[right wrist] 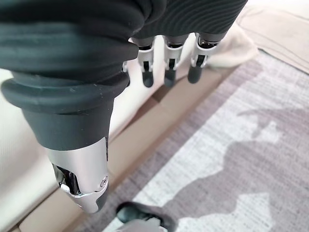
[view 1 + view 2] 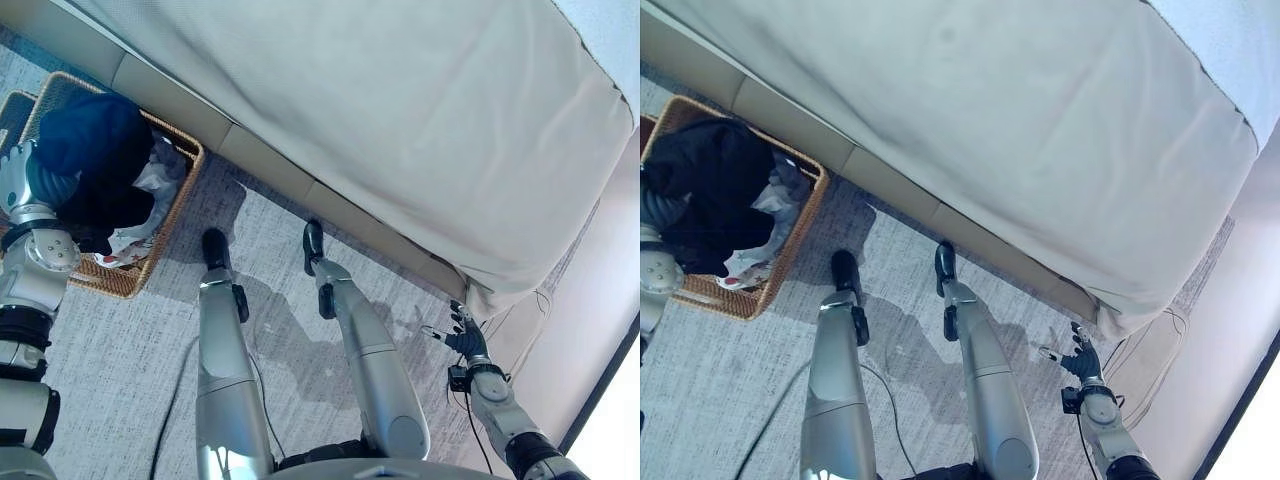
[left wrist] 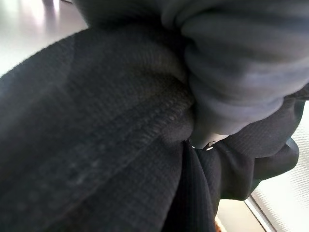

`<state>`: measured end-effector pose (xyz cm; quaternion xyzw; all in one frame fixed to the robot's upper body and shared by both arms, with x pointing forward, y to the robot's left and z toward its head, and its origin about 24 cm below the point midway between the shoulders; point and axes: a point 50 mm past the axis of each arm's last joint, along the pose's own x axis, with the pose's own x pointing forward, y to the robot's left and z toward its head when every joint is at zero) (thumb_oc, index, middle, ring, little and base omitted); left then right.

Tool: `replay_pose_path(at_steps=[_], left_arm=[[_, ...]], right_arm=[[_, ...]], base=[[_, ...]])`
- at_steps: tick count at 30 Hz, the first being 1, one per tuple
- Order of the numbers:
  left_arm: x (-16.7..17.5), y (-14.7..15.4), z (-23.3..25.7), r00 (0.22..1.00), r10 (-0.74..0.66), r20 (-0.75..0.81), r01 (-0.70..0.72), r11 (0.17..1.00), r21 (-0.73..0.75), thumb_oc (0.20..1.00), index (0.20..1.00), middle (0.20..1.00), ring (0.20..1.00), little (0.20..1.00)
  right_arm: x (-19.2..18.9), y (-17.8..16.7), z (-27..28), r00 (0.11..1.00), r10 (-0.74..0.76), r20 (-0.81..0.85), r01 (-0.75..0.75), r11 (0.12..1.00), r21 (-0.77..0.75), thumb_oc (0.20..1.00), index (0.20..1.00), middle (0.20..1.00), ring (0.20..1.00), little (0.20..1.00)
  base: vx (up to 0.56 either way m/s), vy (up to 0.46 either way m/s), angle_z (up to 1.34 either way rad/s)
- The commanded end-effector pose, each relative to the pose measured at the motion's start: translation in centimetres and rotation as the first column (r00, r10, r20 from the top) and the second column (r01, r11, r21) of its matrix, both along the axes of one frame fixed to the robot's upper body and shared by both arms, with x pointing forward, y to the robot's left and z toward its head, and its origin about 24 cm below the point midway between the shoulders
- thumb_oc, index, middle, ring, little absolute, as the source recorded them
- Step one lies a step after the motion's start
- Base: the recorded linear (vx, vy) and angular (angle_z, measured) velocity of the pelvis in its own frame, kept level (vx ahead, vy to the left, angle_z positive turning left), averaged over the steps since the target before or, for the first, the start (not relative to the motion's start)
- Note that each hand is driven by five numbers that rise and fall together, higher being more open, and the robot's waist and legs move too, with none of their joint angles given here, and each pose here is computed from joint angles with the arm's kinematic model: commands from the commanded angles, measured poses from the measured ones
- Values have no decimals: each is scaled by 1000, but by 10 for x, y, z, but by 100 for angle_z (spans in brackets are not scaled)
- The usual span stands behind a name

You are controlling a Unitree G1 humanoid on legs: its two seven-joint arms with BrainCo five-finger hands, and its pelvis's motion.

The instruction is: Pick up clothes into the bucket

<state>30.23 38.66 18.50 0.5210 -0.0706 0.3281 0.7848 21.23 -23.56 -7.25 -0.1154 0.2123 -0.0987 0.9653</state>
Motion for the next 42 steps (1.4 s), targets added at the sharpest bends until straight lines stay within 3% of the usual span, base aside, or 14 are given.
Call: replay_pose_path(at_steps=[1, 8, 14, 23, 30, 32, 35, 36, 38, 41, 42], left_arm=[[-11, 20, 29, 994, 92, 63, -96, 994, 55, 1000, 1000, 1000, 1000, 1000], [-11, 28, 19, 988, 139, -72, -135, 989, 55, 1000, 1000, 1000, 1000, 1000], [-25, 35, -19, 965, 161, -206, -159, 987, 27, 1000, 1000, 1000, 1000, 1000], [-44, 18, -102, 953, 67, -296, -153, 949, -275, 1000, 1000, 1000, 1000, 1000], [-50, -22, -142, 959, -93, -268, -34, 900, -435, 1000, 1000, 1000, 1000, 1000], [-53, -50, -156, 965, -196, -175, 63, 820, -569, 1000, 1000, 1000, 1000, 1000], [-69, -82, -205, 957, -271, -100, 57, 517, -854, 1000, 1000, 1000, 1000, 1000], [-76, -90, -220, 952, -282, -117, 27, 459, -888, 1000, 1000, 1000, 1000, 1000], [-87, -104, -243, 941, -297, -163, -37, 388, -921, 1000, 1000, 1000, 1000, 1000], [-96, -123, -260, 922, -332, -201, -77, 351, -933, 1000, 1000, 1000, 1000, 1000], [-107, -144, -276, 892, -381, -245, -124, 316, -941, 1000, 1000, 1000, 1000, 1000]], right_arm=[[-3, -5, 5, 999, -21, 36, 20, 1000, 12, 1000, 1000, 1000, 1000, 1000], [-5, -4, 0, 1000, 6, -11, -6, 1000, 19, 1000, 1000, 1000, 1000, 1000], [-5, -10, -1, 999, 20, -38, -19, 1000, 5, 1000, 1000, 1000, 1000, 1000], [-1, -29, 6, 999, -15, -44, 12, 998, -59, 1000, 1000, 1000, 1000, 1000], [-13, -50, -1, 991, -69, -116, 51, 987, -151, 1000, 1000, 1000, 1000, 1000], [-21, -55, -4, 987, -75, -144, 51, 985, -165, 1000, 1000, 1000, 1000, 1000], [-35, -51, -17, 972, -41, -231, 2, 986, -167, 1000, 1000, 1000, 1000, 1000], [-39, -49, -20, 968, -26, -248, -15, 987, -163, 1000, 1000, 1000, 1000, 1000], [-48, -41, -28, 958, 14, -287, -62, 986, -158, 1000, 1000, 1000, 1000, 1000], [-55, -33, -34, 944, 56, -325, -116, 979, -166, 1000, 1000, 1000, 1000, 1000], [-59, -26, -40, 932, 76, -354, -142, 976, -165, 1000, 1000, 1000, 1000, 1000]], base=[[-10, -20, 5], [-14, -5, 7], [-27, 14, 4], [-30, 23, 8], [71, -46, 8], [171, -97, 13], [156, -104, 20], [158, -92, 13], [160, -84, 12], [101, -80, 0], [111, -86, 10]])
